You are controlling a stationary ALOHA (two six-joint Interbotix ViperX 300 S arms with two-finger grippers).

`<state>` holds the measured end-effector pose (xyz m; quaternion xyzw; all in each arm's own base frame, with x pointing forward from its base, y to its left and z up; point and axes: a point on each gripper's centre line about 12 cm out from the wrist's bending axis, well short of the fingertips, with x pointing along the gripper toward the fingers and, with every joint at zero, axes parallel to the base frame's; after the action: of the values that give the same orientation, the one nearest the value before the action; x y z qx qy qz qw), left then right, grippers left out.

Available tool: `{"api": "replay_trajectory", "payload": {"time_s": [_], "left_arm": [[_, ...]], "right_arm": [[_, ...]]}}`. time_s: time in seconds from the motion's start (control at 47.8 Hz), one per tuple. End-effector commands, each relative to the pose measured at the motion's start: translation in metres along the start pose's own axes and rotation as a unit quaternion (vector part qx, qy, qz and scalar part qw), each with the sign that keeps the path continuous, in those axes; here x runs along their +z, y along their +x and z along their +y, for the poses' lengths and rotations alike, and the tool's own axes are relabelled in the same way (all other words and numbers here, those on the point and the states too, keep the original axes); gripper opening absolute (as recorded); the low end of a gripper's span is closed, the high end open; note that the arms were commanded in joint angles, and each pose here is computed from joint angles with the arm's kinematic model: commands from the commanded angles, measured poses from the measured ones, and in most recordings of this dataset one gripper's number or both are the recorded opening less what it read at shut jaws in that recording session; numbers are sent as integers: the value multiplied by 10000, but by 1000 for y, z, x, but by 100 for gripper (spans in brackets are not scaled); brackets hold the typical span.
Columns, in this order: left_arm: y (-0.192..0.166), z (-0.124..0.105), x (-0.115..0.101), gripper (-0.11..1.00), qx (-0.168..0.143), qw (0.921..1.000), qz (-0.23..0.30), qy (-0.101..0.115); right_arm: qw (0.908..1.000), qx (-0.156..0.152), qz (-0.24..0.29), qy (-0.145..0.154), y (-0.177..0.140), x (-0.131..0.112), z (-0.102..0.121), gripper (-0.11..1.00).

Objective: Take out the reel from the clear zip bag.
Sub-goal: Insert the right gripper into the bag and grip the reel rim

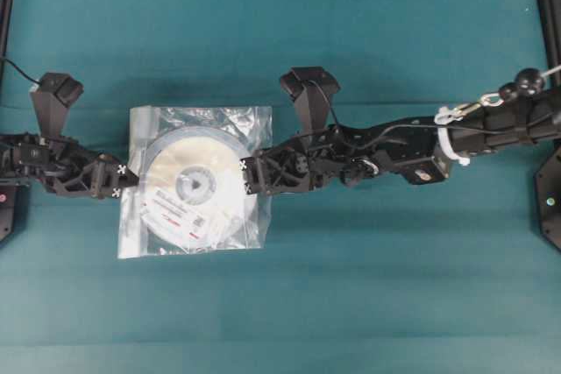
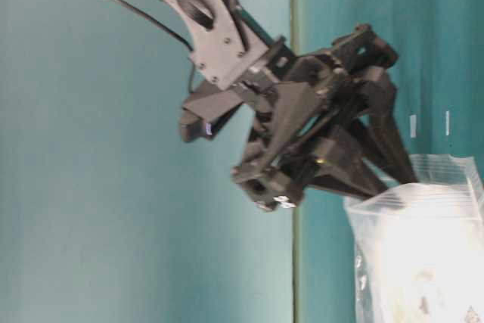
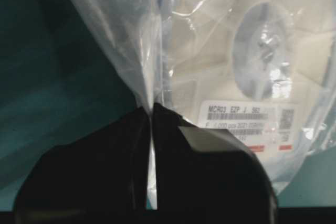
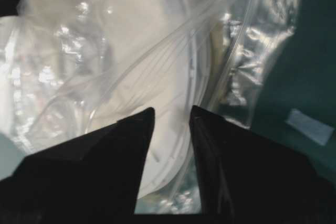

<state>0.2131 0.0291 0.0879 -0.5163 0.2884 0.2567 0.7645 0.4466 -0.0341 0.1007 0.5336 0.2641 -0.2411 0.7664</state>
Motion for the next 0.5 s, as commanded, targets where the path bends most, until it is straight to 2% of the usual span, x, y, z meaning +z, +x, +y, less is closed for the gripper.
{"api": "replay_trajectory", "payload": {"time_s": [0.0,0.105,0.272,0.482], "left_arm": [[1,-7,3,2,-122,9999,-47,28],[1,-7,3,2,-116,9999,-42,35],[1,-7,3,2,-122,9999,-47,28],[1,-7,3,2,-122,9999,-47,28]], "right_arm": [[9992,339,-160,-110,-10,3,19,40],[9991,359,-169,-115,-11,3,20,35],[9993,324,-141,-108,-10,2,19,4],[9995,278,-89,-102,-10,1,18,3]]}}
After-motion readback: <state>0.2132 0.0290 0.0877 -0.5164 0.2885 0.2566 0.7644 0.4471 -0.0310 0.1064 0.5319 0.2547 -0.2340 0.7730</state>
